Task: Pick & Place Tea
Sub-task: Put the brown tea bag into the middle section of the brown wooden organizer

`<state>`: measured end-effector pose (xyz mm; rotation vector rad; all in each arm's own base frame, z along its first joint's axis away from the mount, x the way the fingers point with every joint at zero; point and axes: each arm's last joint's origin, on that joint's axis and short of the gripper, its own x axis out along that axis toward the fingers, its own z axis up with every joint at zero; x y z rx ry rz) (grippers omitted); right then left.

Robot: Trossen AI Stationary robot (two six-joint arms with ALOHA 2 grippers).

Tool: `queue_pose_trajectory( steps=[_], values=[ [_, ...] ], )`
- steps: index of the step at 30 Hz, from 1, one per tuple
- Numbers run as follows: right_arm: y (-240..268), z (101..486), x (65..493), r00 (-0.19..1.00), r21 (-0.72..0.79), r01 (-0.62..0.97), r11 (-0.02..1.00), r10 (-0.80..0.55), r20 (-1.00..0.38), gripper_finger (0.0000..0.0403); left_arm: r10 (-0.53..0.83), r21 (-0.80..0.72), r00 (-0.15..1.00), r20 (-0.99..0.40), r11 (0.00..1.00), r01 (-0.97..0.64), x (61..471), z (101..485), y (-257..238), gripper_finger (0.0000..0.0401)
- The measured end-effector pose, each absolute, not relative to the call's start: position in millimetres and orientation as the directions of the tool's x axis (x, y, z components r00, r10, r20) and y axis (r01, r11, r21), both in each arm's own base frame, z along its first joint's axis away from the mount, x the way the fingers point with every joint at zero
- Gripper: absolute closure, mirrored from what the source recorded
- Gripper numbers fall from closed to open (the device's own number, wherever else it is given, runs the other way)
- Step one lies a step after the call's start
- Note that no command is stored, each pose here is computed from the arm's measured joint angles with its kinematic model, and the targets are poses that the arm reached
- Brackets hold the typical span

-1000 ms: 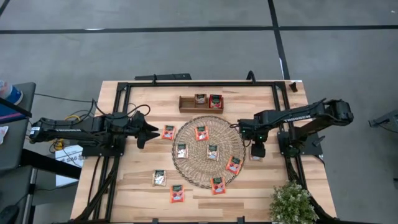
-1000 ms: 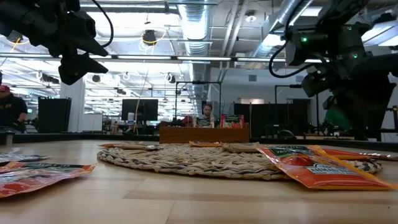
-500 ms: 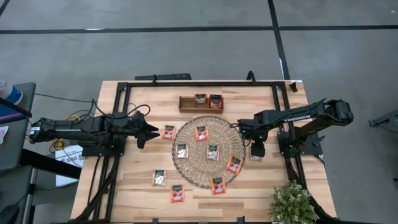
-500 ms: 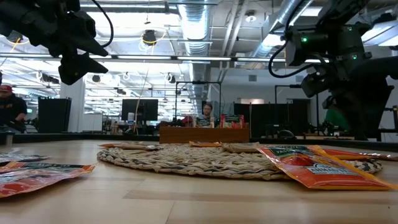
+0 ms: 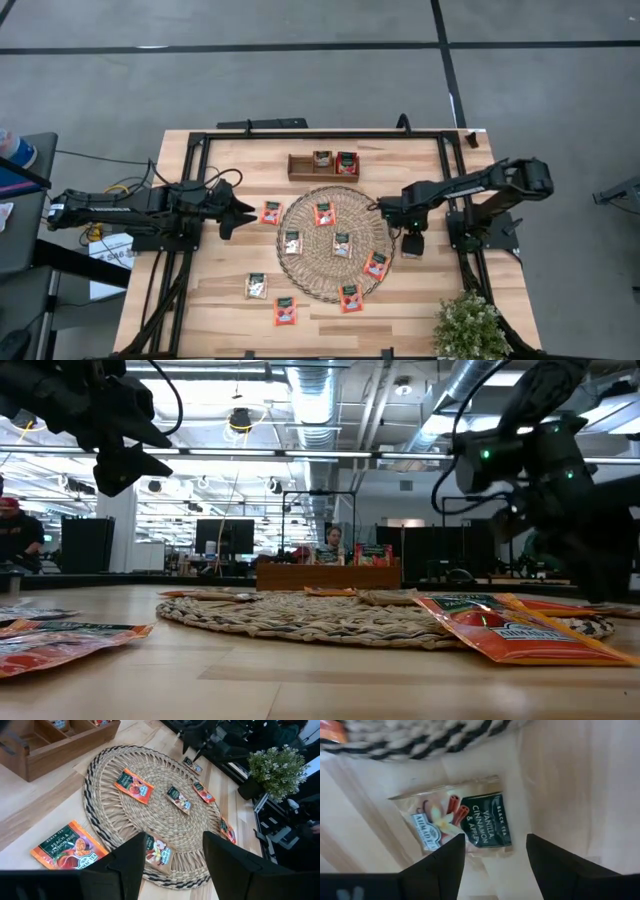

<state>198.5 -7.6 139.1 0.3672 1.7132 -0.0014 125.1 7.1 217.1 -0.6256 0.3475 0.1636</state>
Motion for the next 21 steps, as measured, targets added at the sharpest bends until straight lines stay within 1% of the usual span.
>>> queue_pose_trajectory(
  steps=[7,13,17,21],
  values=[
    [-12,125,202,-0.192,0.194,0.276,0.941,0.252,-0.948,0.0195,0.050,-0.544,0.931,-0.361,0.800,-0.253,125,218,7,0.0213],
    [-14,123,202,-0.194,0.194,0.292,0.936,0.257,-0.947,0.0204,0.050,-0.544,0.931,-0.360,0.800,-0.254,125,218,7,0.0213],
    [-15,123,202,-0.194,0.191,0.295,0.936,0.255,-0.947,0.0228,0.050,-0.544,0.931,-0.361,0.800,-0.254,125,218,7,0.0213],
    [-15,123,202,-0.196,0.183,0.291,0.939,0.246,-0.949,0.0271,0.050,-0.544,0.931,-0.361,0.800,-0.254,125,218,7,0.0213]
  ],
)
